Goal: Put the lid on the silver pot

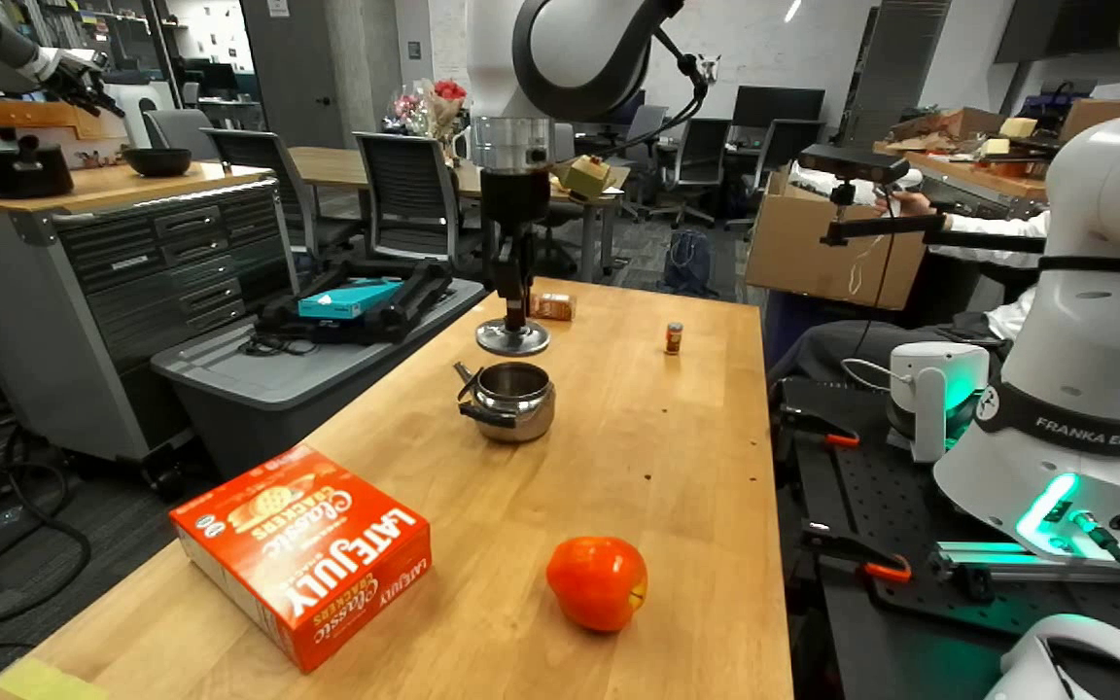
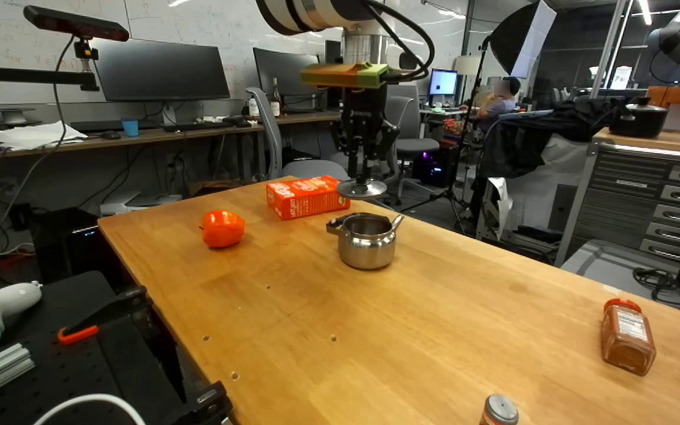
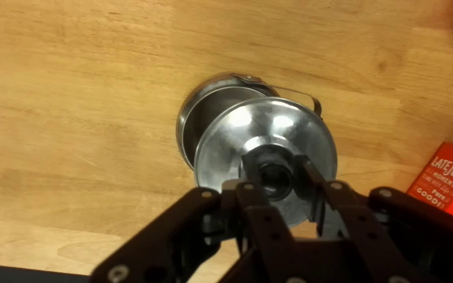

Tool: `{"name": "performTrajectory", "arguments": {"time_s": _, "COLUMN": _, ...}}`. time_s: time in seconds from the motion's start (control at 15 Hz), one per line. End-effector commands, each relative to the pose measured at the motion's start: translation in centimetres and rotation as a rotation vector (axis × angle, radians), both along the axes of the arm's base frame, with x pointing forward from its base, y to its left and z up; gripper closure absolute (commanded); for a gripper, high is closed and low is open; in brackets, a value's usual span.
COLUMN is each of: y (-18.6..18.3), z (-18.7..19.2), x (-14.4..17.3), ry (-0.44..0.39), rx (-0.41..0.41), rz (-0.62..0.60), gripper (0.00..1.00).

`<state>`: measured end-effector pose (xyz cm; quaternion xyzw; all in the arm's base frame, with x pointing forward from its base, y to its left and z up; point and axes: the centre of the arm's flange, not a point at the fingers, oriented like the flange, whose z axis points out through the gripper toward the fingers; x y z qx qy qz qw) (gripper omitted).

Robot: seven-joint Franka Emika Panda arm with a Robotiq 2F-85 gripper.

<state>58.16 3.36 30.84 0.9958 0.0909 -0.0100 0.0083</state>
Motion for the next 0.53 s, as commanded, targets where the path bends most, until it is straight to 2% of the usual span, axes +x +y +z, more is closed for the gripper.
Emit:
{"name": "performTrajectory", "arguments": {"time_s": 0.0, "y": -1.5, "z": -0.4, "x": 1.6, "ry": 0.004, "rx": -0.005, "rz": -0.037, "gripper": 0.93}}
{"name": "performTrajectory", "arguments": {"time_s": 0.27, "y": -3.2, "z": -1.8, "x": 1.8, "ry": 0.024, "rx": -0.012, "rz": -0.057, "gripper": 0.93}}
{"name": "performTrajectory", "arguments": {"time_s": 0.47, "y": -3.1, "z": -3.0, "x": 1.4, "ry": 0.033, "rx": -0.013, "rz": -0.039, "gripper": 0.93}}
